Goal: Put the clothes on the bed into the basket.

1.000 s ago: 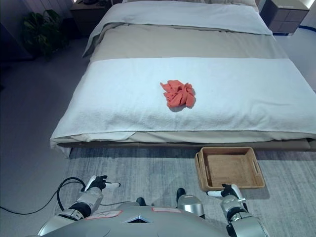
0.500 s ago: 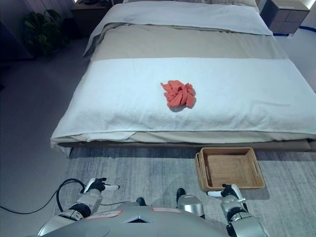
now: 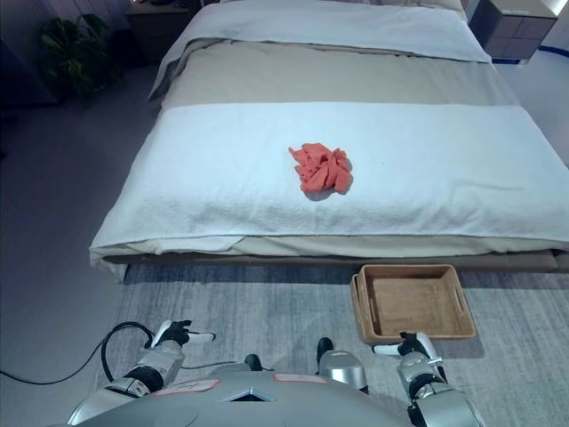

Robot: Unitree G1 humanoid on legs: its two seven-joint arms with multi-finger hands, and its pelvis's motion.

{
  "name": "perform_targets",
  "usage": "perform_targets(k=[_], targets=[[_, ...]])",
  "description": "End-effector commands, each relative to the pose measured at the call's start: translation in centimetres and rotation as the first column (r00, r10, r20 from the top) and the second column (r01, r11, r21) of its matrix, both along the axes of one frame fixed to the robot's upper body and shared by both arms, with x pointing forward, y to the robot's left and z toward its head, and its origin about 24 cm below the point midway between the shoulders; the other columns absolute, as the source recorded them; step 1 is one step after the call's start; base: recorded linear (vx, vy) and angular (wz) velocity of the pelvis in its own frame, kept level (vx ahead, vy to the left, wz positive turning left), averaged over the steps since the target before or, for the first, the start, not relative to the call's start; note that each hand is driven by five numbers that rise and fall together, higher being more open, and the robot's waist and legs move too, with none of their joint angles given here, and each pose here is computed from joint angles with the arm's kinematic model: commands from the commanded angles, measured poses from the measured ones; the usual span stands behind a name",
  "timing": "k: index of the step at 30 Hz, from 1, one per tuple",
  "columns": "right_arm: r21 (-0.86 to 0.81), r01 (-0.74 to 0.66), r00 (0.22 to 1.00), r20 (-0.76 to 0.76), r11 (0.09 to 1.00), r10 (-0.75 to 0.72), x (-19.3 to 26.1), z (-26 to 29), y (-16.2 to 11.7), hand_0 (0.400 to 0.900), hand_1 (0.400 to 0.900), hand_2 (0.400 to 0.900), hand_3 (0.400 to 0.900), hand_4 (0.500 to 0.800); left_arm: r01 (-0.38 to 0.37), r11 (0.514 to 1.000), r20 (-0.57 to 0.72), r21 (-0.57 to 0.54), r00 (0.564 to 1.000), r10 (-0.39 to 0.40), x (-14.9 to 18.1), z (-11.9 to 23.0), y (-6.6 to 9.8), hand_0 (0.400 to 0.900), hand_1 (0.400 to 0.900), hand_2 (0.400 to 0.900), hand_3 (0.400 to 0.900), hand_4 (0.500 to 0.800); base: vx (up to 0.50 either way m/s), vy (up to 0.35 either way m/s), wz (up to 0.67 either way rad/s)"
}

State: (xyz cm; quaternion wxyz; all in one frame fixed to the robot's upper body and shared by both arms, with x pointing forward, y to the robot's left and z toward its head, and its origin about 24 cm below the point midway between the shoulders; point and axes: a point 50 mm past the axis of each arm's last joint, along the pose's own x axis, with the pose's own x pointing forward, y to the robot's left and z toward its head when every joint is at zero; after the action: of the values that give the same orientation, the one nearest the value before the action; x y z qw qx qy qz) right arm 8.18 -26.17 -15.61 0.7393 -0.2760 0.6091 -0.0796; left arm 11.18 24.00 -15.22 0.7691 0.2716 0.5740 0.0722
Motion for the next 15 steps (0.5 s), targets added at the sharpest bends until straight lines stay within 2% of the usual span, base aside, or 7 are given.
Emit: perform_targets(k=[1,7,11,15], targets=[[-0.084,-0.042,0.998,0.048,0.996,0.046,3.0,1.3,-1.8,0.900,0.900,0.900,0.900,0.800,0.015,0.997,0.137,0.079,0.990,-0.026,4.1,1.9,1.8,0.900,0.900,0.900,0.900,0.800,0.001,0.219,0.00],[-0.077,0.037,0.997,0.073,0.996,-0.032,2.6,1.3,-2.0,0.900,0.900,0.900,0.900,0.800,0.034,0.996,0.183,0.083,0.982,-0.049,5.8,2.7,1.7,0.900,0.900,0.900,0.900,0.800,0.011,0.281,0.26],[-0.086,0.083,0.996,0.044,0.993,-0.079,1.3,1.1,-2.5,0.900,0.900,0.900,0.900,0.800,0.047,0.995,0.180,0.085,0.982,-0.062,6.0,2.8,1.8,0.900,0.900,0.900,0.900,0.800,0.206,0.094,0.38],[-0.091,0.109,0.994,0.038,0.990,-0.106,0.9,1.1,-2.8,0.900,0.900,0.900,0.900,0.800,0.066,0.994,0.198,0.083,0.977,-0.081,6.8,3.1,1.4,0.900,0.900,0.900,0.900,0.800,0.379,0.007,0.28]])
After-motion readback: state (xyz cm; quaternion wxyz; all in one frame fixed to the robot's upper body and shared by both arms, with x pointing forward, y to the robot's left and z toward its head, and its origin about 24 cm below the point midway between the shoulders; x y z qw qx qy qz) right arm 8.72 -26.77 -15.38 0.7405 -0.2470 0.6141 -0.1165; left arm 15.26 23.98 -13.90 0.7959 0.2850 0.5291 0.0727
